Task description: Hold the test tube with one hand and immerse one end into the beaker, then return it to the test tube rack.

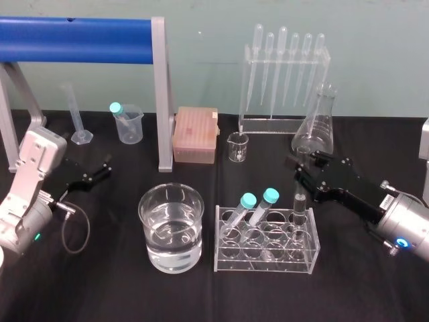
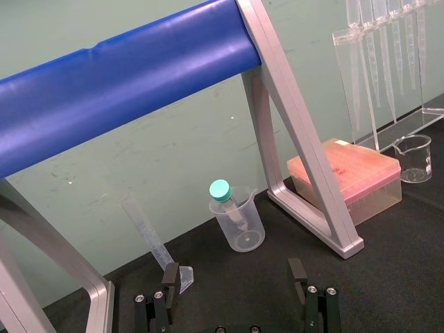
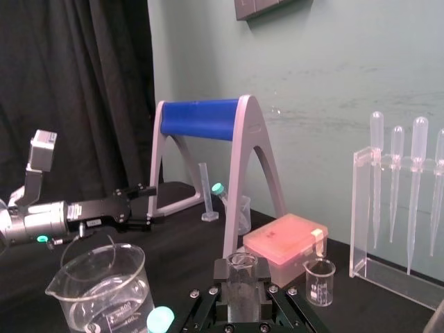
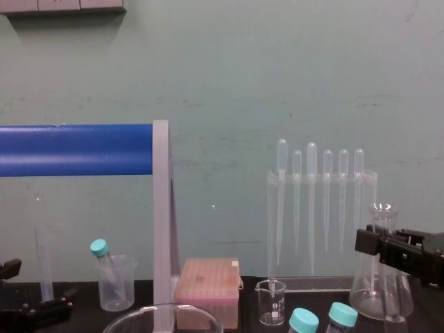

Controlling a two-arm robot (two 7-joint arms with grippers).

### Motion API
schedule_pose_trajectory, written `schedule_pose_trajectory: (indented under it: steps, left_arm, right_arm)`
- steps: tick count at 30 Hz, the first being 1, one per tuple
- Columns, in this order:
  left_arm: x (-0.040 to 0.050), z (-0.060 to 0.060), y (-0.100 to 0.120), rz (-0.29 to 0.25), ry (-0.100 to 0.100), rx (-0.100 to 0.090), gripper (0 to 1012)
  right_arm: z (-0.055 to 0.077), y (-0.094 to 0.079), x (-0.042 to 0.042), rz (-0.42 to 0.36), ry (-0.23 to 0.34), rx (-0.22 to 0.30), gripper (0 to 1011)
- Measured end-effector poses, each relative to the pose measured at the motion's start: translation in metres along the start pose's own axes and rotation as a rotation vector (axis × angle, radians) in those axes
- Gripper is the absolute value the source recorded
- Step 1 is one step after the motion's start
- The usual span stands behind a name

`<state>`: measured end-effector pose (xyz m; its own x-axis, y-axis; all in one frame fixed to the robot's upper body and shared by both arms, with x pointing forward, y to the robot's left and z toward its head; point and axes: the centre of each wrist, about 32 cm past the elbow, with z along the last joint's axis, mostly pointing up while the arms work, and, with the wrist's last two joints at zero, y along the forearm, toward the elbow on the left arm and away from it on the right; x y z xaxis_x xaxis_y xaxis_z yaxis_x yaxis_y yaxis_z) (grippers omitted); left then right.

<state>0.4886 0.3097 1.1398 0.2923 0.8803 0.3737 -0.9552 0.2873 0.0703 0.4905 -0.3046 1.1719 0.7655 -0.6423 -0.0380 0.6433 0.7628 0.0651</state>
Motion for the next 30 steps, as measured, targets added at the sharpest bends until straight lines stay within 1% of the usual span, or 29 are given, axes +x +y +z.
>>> schedule_pose_trajectory:
  steps: [21,24,28,29,30]
  left_arm:
    - [0.0,0.0,0.0,0.0,0.0,0.0,1000]
    - [0.0,0.0,0.0,0.0,0.0,0.0,1000]
    - [0.0,0.0,0.0,0.0,0.0,0.0,1000]
    - [0.0,0.0,0.0,0.0,0.0,0.0,1000]
    - [0.0,0.0,0.0,0.0,0.0,0.0,1000]
  right_arm:
    - [0.0008,0.0003,-0.0002,-0.001,0.001,0.009,227]
    - [0.0009,0.0003,-0.0003,-0.001,0.001,0.01,274]
    - [0.0011,0.0003,-0.0002,-0.001,0.0,0.011,409]
    - [0.0012,0.0003,-0.0002,-0.001,0.0,0.011,426]
    - [0.0012,0.0003,-0.0002,-0.001,0.0,0.012,470]
